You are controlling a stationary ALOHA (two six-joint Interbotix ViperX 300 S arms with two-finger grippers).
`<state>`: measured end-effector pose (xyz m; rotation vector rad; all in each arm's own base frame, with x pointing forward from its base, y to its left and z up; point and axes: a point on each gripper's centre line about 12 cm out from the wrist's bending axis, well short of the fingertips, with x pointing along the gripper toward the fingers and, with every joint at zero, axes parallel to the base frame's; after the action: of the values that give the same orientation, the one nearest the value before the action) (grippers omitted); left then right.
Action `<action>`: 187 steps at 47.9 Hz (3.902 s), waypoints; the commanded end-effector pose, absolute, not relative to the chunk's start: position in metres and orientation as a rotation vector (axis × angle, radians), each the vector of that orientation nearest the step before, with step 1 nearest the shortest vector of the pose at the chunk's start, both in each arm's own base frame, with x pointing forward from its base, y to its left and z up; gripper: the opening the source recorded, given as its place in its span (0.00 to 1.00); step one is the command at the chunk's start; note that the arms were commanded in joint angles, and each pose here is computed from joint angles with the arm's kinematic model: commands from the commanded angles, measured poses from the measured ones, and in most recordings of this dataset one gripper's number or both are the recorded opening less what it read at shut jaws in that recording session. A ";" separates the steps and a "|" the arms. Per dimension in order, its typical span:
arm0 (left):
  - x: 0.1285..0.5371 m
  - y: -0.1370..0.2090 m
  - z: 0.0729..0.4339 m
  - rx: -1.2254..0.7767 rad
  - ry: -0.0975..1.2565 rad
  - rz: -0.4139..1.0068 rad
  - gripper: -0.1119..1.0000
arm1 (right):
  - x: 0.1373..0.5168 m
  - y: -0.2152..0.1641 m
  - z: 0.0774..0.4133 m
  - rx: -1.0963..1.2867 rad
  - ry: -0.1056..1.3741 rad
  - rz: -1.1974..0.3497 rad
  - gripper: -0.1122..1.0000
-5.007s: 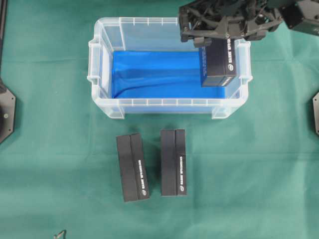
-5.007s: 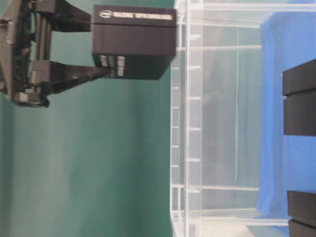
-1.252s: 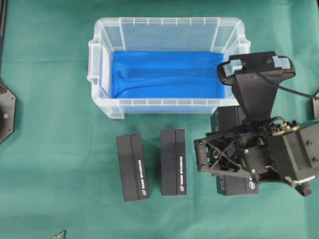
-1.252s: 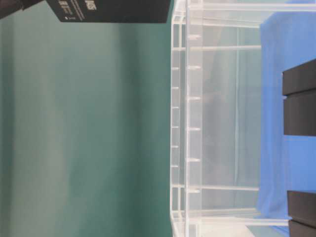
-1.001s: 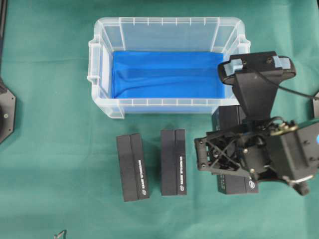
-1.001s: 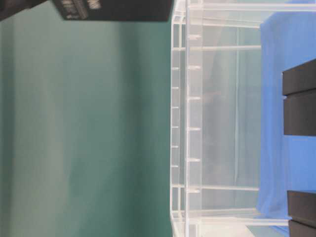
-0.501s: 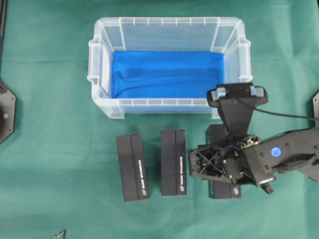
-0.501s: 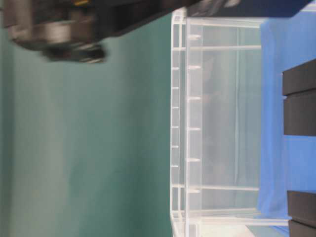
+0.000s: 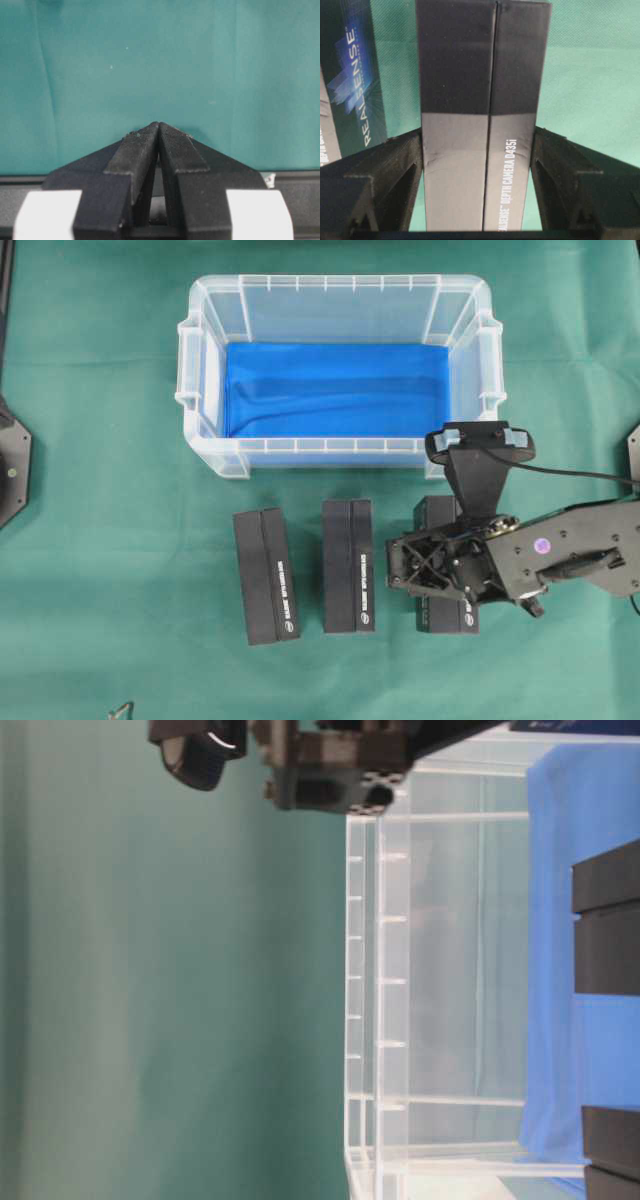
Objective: Take the box out of the case with the right arm.
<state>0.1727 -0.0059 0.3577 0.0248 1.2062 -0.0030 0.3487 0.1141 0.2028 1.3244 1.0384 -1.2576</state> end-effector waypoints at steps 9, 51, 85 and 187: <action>0.174 -0.005 0.366 0.024 1.179 -0.003 0.12 | 0.350 0.117 0.211 1.354 1.025 -1.217 0.69; 0.174 -0.005 0.366 0.023 1.177 -0.001 0.12 | 0.350 0.118 0.213 1.357 1.037 -1.215 0.92; 0.174 -0.005 0.366 0.024 1.177 0.000 0.12 | 0.348 0.107 0.301 1.271 0.994 -1.258 0.90; 0.174 -0.005 0.364 0.027 1.183 0.002 0.12 | 0.212 0.002 0.313 1.266 0.943 -1.301 0.89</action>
<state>0.1727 -0.0057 0.3577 0.0265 1.2062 -0.0035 0.2137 0.0121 0.3070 1.2514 0.9648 -1.3027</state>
